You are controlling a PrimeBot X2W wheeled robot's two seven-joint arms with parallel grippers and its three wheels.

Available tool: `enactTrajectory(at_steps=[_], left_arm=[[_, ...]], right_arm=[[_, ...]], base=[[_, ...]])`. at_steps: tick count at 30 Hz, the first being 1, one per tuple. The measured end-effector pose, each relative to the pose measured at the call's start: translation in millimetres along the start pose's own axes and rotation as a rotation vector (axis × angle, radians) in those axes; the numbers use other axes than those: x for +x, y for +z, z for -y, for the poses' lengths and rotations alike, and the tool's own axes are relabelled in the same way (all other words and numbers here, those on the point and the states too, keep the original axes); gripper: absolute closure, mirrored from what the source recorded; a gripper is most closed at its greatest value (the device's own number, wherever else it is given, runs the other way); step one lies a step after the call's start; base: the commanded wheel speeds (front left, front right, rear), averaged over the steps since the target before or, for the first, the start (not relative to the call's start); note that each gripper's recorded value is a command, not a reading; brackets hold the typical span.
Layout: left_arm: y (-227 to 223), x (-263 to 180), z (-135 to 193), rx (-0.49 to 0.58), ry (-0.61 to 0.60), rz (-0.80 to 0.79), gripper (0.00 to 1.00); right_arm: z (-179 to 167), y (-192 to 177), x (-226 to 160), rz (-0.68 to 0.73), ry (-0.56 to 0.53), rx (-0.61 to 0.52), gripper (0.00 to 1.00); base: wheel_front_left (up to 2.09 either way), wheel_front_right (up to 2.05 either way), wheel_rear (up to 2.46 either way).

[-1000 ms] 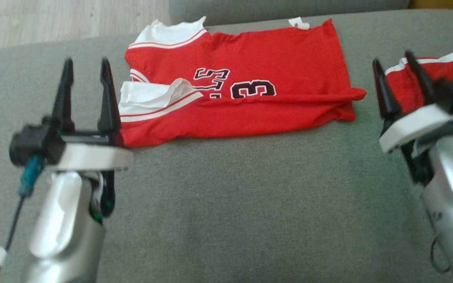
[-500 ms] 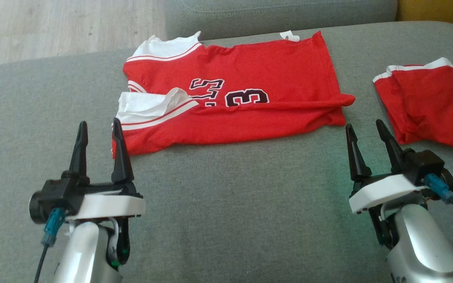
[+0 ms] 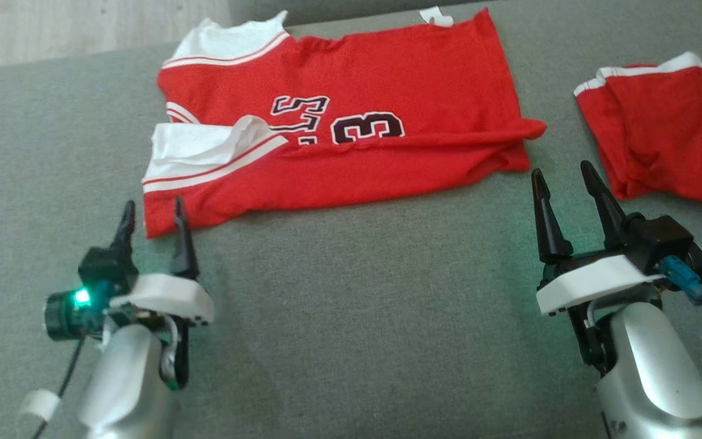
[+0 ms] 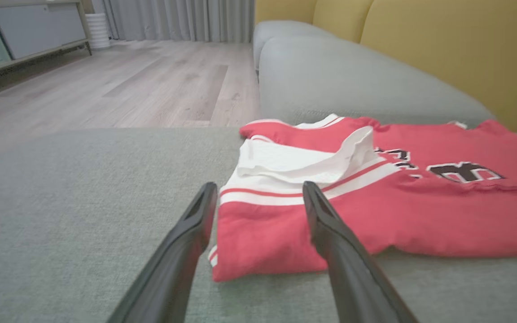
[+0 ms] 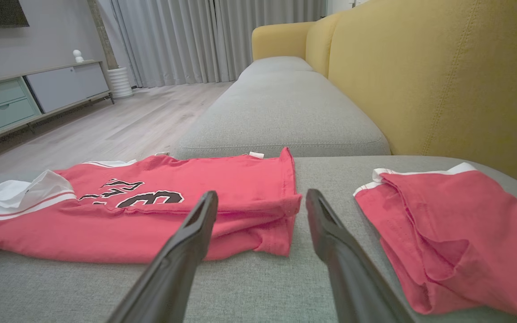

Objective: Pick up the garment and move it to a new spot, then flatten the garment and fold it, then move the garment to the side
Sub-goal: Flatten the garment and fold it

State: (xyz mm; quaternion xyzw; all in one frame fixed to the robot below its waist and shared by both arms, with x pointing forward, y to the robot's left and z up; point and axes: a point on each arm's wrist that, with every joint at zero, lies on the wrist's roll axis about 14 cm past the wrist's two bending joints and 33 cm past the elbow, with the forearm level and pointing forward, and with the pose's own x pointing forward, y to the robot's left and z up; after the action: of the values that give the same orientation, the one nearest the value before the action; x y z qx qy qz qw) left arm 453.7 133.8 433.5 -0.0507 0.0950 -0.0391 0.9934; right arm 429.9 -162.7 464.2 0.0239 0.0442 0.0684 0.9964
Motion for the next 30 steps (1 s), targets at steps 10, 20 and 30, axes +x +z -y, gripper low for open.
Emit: enactTrajectory(at_steps=[10,20,30], left_arm=[[-58.6,23.2,-24.9,0.059,0.074,-0.256,0.00],[-69.3,38.0,-16.3,0.061,0.011,-0.389,1.00],[-4.2,42.6,-10.0,0.036,-0.011,-0.069,1.00]], right_arm=[[10.6,-4.7,2.3,-0.011,-0.028,-0.002,0.00],[11.5,-5.2,2.9,-0.014,-0.032,0.000,0.00],[8.5,-24.3,18.4,-0.156,-0.022,-0.004,0.00]], base=[[0.00,0.00,0.00],[0.00,0.00,0.00],[0.00,0.00,0.00]])
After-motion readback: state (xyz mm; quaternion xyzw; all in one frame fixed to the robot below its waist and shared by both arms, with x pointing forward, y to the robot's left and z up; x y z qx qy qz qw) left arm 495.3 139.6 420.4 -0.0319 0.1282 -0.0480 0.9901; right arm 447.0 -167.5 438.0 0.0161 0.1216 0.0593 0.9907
